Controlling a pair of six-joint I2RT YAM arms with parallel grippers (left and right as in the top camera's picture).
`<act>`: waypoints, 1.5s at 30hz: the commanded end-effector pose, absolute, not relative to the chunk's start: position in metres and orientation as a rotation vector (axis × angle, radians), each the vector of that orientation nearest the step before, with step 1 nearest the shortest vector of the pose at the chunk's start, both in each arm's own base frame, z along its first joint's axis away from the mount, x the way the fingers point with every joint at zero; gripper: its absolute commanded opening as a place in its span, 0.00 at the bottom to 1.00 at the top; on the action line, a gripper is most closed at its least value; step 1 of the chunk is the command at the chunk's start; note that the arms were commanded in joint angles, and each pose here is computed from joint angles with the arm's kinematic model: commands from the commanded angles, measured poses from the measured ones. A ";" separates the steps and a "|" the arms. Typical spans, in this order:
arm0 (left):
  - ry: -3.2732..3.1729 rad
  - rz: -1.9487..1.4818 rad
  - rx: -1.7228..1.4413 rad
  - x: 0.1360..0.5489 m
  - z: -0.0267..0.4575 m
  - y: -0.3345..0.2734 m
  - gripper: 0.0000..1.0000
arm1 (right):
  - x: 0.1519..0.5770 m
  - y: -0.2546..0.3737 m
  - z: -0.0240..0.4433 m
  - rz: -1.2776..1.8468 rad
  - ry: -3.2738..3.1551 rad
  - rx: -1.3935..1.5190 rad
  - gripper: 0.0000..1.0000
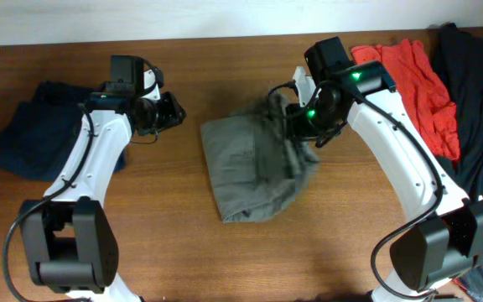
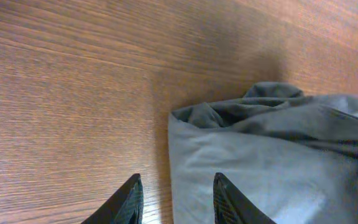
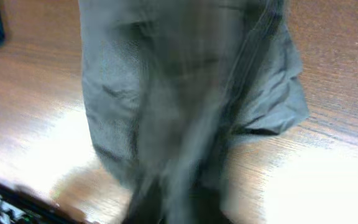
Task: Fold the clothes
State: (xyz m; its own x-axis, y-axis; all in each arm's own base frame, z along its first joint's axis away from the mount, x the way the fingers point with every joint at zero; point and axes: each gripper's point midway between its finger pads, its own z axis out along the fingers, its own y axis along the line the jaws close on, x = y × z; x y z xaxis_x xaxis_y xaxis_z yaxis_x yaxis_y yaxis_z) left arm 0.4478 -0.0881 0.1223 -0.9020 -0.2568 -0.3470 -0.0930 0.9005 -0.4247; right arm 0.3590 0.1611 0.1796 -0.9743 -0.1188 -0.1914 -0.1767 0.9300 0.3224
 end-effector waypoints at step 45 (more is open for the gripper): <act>3.300 -0.382 0.037 0.329 0.025 -0.129 0.01 | 0.373 0.087 0.003 -0.020 2.881 -0.090 0.15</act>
